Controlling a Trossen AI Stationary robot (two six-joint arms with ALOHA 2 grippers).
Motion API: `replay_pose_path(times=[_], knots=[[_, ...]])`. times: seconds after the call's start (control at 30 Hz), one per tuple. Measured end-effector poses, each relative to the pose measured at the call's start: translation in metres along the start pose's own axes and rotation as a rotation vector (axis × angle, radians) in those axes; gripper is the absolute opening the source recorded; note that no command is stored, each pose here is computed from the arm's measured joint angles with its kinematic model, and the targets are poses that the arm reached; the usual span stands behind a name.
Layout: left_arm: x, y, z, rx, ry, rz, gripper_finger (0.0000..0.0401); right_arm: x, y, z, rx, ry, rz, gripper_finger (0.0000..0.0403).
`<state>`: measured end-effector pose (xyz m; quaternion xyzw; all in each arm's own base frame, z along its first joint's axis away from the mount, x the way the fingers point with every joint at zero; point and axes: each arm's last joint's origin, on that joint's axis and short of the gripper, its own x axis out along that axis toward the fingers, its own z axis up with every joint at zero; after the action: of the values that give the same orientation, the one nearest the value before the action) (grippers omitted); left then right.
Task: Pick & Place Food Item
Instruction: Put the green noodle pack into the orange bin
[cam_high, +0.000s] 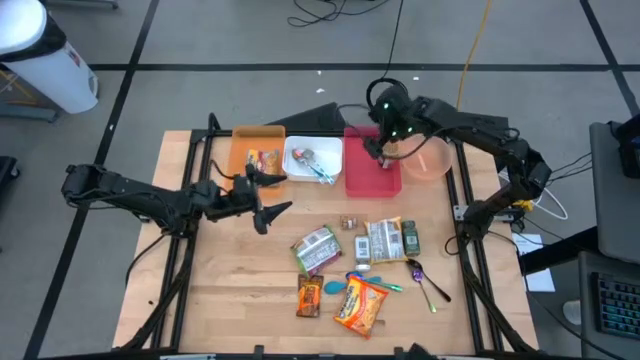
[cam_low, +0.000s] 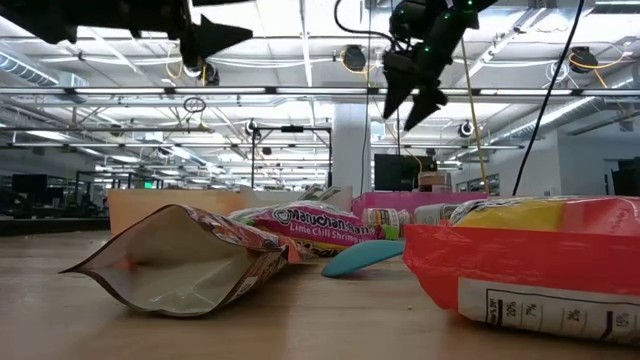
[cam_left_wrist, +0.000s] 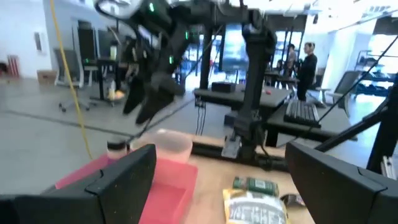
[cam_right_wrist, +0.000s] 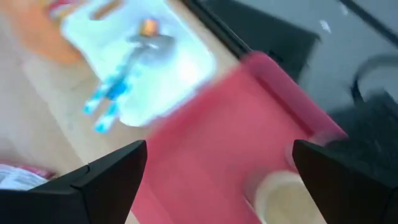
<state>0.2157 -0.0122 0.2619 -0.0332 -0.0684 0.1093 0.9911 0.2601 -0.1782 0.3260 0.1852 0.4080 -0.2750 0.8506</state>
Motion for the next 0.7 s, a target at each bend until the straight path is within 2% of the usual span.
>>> replay_pose_path(times=[0.1,0.37,0.43,0.57,0.7], knots=[[-0.005,-0.006,0.003,0.03,-0.01,0.017,0.0365,0.009,0.017,-0.005,-0.108,-0.097,0.069,0.0396],[-0.018,-0.019,0.01,0.09,-0.026,0.077,0.0365,0.022,0.068,-0.029,-0.27,-0.376,0.213,0.0397],[-0.019,-0.021,0.011,0.089,-0.031,0.082,0.0365,0.023,0.078,-0.045,-0.298,-0.428,0.257,0.0396],[-0.019,-0.022,0.01,0.081,-0.025,0.078,0.0365,0.027,0.096,-0.073,-0.318,-0.621,0.36,0.0397],[-0.019,-0.022,0.01,0.073,-0.026,0.08,0.0365,0.026,0.105,-0.099,-0.323,-0.861,0.46,0.0397]])
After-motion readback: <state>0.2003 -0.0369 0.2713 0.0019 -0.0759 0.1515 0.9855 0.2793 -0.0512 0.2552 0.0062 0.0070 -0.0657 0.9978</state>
